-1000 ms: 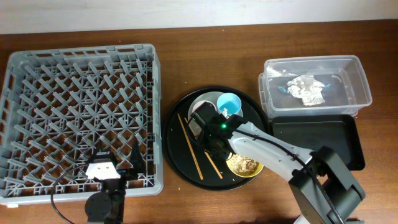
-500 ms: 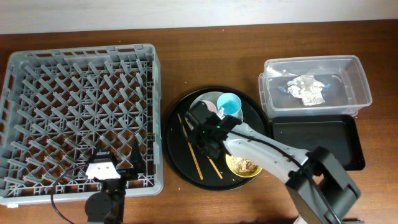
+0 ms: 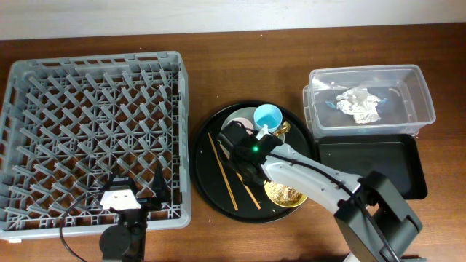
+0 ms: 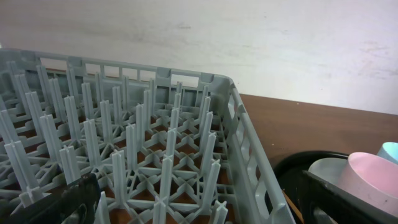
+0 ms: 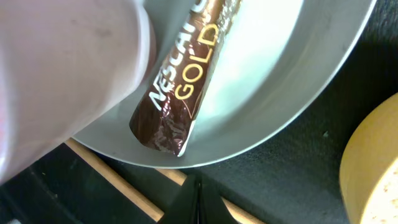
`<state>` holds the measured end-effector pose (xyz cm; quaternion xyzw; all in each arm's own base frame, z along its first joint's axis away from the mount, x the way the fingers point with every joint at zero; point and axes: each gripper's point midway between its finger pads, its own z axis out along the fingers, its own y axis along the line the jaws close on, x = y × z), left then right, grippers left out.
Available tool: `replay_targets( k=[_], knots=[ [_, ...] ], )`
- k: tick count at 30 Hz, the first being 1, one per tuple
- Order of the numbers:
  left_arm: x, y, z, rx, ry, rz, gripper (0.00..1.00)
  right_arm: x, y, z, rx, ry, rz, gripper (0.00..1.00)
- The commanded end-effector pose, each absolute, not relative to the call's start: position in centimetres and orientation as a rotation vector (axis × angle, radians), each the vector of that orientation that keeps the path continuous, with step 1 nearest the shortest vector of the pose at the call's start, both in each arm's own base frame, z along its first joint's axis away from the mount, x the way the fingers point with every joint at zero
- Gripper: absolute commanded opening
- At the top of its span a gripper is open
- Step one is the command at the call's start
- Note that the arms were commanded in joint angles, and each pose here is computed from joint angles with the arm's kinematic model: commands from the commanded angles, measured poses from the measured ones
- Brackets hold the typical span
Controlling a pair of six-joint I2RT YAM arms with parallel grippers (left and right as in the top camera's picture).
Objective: Sort waste into correct bins and load items into the dishwasher rack
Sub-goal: 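Reach right gripper to the gold wrapper on the plate and grasp, then carry gold wrapper with right gripper and drop into clear bin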
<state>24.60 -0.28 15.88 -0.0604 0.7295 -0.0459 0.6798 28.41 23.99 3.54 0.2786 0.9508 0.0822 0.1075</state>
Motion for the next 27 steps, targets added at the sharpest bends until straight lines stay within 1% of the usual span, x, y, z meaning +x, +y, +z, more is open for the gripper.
replay_targets(
  k=[1,2,3,4,5,6,8,11,13,17,20,27],
  knots=[
    [24.6,-0.2,15.8,-0.126,1.640,-0.087,0.99,29.7,23.4,8.0,0.674,2.697,0.270,0.04],
    [24.6,-0.2,15.8,-0.126,1.640,-0.087,0.99,30.0,22.3,9.1,0.679,2.646,0.228,0.08],
    [24.6,-0.2,15.8,-0.126,1.640,-0.087,0.99,30.4,21.6,9.6,0.682,2.607,0.193,0.48],
    [24.6,-0.2,15.8,-0.126,1.640,-0.087,0.99,30.7,21.2,9.7,0.688,2.582,0.169,0.56],
    [24.6,-0.2,15.8,-0.126,1.640,-0.087,0.99,30.9,20.9,9.6,0.690,2.569,0.147,0.57],
    [24.6,-0.2,15.8,-0.126,1.640,-0.087,0.99,31.1,20.8,9.3,0.703,2.558,0.128,0.55],
    [24.6,-0.2,15.8,-0.126,1.640,-0.087,0.99,31.5,20.0,8.2,0.836,2.538,0.114,0.48],
    [24.6,-0.2,15.8,-0.126,1.640,-0.087,0.99,32.5,17.9,7.5,1.048,2.477,0.106,0.43],
    [24.6,-0.2,15.8,-0.126,1.640,-0.087,0.99,33.0,17.5,7.5,1.125,2.439,0.127,0.42],
    [24.6,-0.2,15.8,-0.126,1.640,-0.087,0.99,33.7,18.1,7.8,1.121,2.415,0.179,0.42],
    [24.6,-0.2,15.8,-0.126,1.640,-0.087,0.99,33.7,18.0,7.6,1.125,2.410,0.178,0.39],
    [24.6,-0.2,15.8,-0.126,1.640,-0.087,0.99,34.0,18.2,4.2,1.125,2.417,0.164,0.38]
  ],
)
